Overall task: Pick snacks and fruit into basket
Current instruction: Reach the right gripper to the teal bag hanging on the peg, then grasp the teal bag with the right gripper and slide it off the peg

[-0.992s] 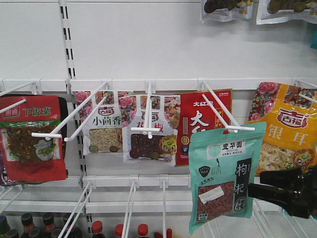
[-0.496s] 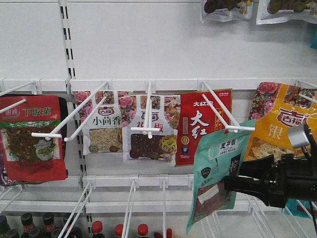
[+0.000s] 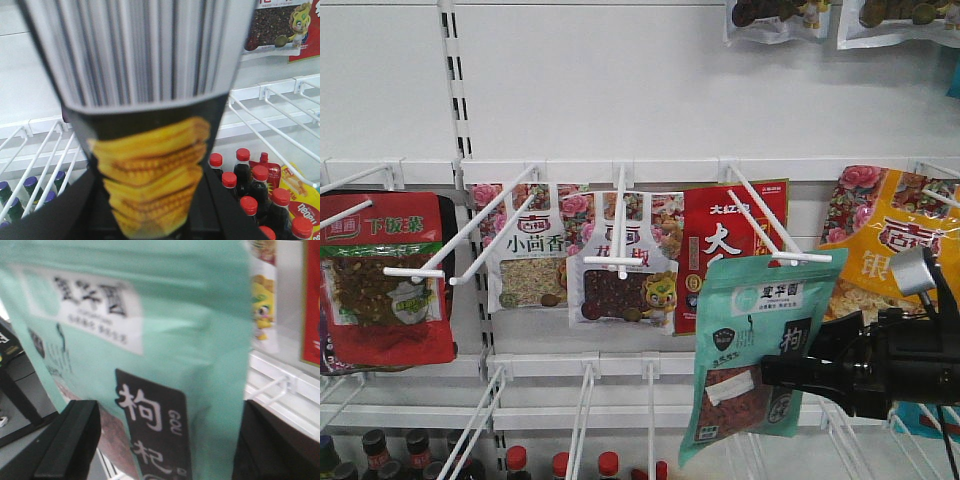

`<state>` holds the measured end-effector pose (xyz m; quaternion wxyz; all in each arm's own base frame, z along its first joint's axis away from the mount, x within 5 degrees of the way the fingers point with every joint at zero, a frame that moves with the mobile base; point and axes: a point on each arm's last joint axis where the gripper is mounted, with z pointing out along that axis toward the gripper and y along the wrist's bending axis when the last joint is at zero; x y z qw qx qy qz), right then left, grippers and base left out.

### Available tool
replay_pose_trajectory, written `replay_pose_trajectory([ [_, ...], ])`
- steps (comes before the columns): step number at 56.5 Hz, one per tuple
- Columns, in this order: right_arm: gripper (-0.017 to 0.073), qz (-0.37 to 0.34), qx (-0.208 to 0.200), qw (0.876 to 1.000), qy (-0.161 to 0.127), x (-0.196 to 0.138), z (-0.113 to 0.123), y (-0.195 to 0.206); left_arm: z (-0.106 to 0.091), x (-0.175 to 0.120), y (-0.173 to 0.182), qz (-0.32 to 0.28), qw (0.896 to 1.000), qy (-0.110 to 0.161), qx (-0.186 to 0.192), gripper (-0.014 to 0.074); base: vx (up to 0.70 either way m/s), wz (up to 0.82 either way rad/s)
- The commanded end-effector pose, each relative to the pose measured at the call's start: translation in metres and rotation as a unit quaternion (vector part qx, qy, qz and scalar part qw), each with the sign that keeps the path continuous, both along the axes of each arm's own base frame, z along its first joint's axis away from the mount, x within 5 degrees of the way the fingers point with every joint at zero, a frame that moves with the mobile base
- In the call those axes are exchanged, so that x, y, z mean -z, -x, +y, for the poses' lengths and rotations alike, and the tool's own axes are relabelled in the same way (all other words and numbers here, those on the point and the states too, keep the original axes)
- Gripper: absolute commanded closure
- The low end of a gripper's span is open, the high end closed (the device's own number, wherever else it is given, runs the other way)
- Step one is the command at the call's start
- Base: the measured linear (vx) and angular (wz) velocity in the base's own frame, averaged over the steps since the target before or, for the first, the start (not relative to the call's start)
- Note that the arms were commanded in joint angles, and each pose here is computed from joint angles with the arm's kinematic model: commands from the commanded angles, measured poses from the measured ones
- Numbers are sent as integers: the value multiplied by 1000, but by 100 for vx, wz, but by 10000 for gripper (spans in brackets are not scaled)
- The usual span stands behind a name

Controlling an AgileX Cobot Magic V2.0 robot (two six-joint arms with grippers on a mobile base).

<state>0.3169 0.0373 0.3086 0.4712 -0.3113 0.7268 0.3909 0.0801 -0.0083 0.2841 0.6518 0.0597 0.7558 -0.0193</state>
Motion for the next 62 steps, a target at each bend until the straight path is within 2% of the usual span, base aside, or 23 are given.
replay_pose_trajectory([
  [1, 5, -29, -57, 997, -35, -30, 15, 16, -1, -20, 0, -62, 998, 7, 8, 583, 0, 0],
  [7, 25, -25, -73, 997, -30, -30, 24, 20, -1, -20, 0, -62, 998, 7, 8, 583, 0, 0],
  [13, 64, -29, -68, 997, -28, -31, 24, 20, -1, -20, 0, -62, 998, 7, 8, 583, 0, 0],
  [28, 291, -24, -72, 997, -14, -31, 24, 23, -1, -20, 0, -62, 998, 7, 8, 583, 0, 0],
  [37, 373, -14, -70, 997, -13, -32, 24, 25, -1, -20, 0, -62, 998, 7, 8, 583, 0, 0],
  [48, 323, 5, -40, 999, -13, -31, 22, 21, -1, -20, 0, -62, 998, 7, 8, 583, 0, 0],
  [62, 109, -2, 16, 999, -34, -35, 19, 12, -1, -20, 0, -62, 998, 7, 8, 583, 0, 0],
])
